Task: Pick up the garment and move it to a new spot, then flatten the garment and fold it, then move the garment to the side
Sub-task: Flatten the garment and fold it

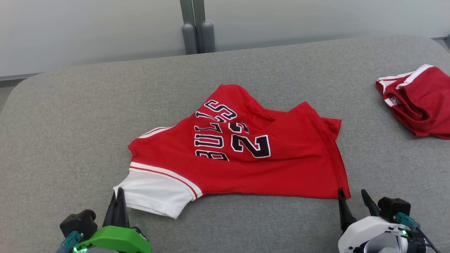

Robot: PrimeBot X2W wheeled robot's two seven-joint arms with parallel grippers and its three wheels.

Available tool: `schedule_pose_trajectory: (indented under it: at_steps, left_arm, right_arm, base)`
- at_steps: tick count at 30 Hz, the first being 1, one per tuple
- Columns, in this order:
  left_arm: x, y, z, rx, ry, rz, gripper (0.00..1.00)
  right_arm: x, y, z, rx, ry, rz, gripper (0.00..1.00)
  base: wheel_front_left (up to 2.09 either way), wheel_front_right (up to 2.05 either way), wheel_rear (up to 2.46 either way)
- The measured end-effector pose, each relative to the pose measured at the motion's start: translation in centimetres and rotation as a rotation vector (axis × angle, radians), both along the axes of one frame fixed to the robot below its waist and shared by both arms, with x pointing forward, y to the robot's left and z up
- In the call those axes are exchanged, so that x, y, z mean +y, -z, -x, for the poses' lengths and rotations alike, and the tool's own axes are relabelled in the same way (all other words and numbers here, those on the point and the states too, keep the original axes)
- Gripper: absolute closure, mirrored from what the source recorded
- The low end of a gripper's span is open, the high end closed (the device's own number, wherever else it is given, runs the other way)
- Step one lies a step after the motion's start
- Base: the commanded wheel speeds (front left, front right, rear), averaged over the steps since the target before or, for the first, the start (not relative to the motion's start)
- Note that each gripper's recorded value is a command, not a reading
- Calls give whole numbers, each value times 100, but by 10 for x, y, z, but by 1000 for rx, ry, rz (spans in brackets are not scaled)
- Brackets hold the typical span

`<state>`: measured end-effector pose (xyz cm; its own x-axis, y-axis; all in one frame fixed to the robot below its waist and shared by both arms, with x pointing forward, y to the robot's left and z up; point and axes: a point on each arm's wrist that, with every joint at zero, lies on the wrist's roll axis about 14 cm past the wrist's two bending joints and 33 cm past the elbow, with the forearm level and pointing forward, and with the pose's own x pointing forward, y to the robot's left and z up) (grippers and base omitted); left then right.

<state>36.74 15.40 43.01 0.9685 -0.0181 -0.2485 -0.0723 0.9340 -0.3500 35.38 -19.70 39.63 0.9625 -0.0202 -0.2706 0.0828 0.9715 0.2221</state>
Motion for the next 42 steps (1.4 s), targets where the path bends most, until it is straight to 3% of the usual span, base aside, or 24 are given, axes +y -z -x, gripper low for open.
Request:
schedule_pose_trajectory:
  at_steps: [5, 6, 7, 8, 11, 12, 17, 23, 33, 42]
  left_arm:
    - [1, -2, 2, 0, -8, 3, 100]
    - [1, -3, 2, -1, -8, 4, 100]
    - [1, -3, 2, -2, -10, 4, 100]
    - [1, -4, 2, -4, -10, 4, 100]
    - [0, -5, 0, -8, -11, 7, 100]
    - [0, -5, 0, -10, -10, 8, 100]
    - [-5, -12, -5, -43, 2, 25, 100]
    - [-17, -48, -24, -174, 45, 90, 100]
    - [-35, -177, -41, -574, 125, 184, 100]
    - [-46, -311, 2, -982, 226, 251, 100]
  right_arm:
    - [15, 18, 0, 70, -42, -21, 0]
    - [16, 18, -1, 73, -45, -25, 6]
    - [18, 19, -2, 76, -48, -29, 28]
    - [19, 20, -3, 79, -50, -34, 58]
    - [22, 20, -5, 82, -51, -49, 84]
    - [22, 19, -7, 82, -51, -55, 100]
    - [25, 9, -19, 48, -45, -88, 100]
    - [35, -41, -45, -117, -86, -137, 100]
    - [11, -170, -54, -509, -120, -122, 100]
    - [-1, -296, -3, -894, -161, -123, 100]
  base:
    - [0, 0, 0]
    - [0, 0, 0]
    - [0, 0, 0]
    - [0, 0, 0]
    - [0, 0, 0]
    - [0, 0, 0]
    - [0, 0, 0]
    - [0, 0, 0]
    - [0, 0, 0]
    - [0, 0, 0]
